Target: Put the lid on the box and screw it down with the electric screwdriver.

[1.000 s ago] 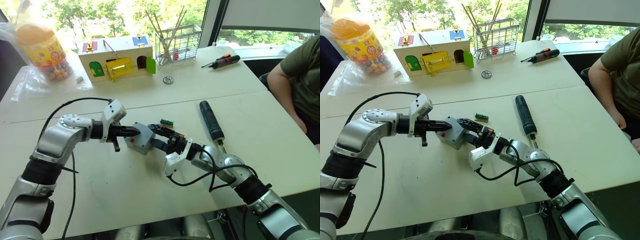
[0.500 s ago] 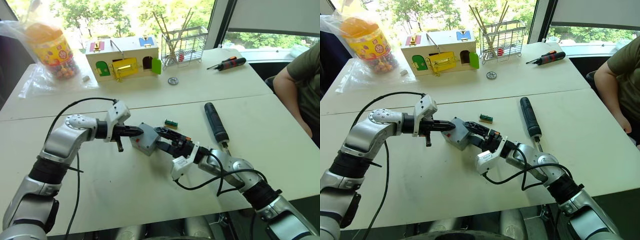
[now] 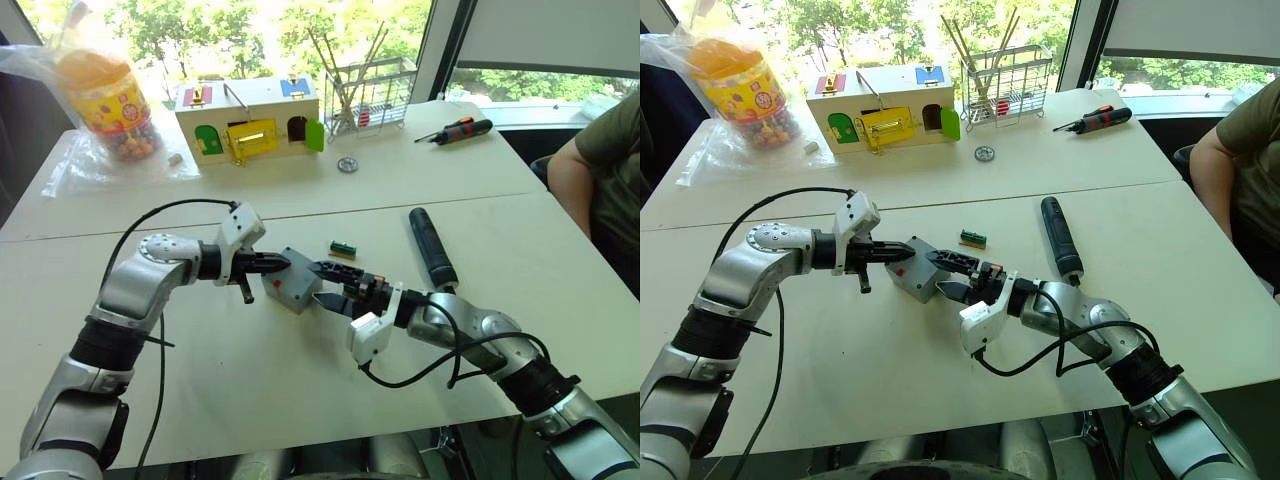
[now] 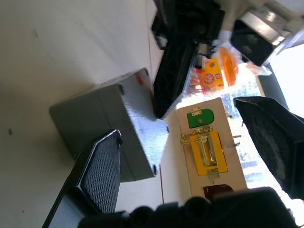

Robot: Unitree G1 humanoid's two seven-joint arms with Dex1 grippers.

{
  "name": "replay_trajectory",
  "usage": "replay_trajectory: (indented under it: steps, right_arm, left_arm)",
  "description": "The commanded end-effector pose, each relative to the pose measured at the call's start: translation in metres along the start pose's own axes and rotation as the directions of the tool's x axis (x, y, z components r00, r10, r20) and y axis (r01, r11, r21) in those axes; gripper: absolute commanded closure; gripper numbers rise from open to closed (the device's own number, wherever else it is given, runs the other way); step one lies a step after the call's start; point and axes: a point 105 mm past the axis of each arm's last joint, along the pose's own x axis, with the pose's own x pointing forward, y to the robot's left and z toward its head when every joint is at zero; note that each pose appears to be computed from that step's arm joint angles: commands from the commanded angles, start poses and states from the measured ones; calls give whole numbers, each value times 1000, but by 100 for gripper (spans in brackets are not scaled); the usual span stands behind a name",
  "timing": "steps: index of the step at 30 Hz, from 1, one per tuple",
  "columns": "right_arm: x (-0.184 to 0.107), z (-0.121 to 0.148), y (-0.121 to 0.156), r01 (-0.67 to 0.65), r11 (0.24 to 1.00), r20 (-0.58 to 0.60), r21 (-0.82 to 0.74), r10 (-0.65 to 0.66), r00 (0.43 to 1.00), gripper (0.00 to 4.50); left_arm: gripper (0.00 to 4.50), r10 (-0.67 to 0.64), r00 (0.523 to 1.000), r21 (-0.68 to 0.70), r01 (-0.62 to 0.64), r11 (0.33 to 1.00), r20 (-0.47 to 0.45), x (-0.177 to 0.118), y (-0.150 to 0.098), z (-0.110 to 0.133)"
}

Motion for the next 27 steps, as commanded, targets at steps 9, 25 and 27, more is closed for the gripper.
replay_trajectory:
  steps: [9, 25, 27]
  right_arm:
    - [-28, -21, -50, 298, 577, -213, 760, -212, 954, 242]
    - [5, 16, 18, 9, 76, -31, 997, 288, 957, 448]
    - [9, 11, 20, 32, 83, -56, 996, 299, 953, 448]
  left_arm:
    - [450, 244, 951, -150, -217, 965, 191, -80, 37, 31]
    - [450, 197, 980, -122, -191, 974, 38, -20, 28, -23]
    - [450, 184, 982, -127, -179, 976, 36, -19, 25, -24]
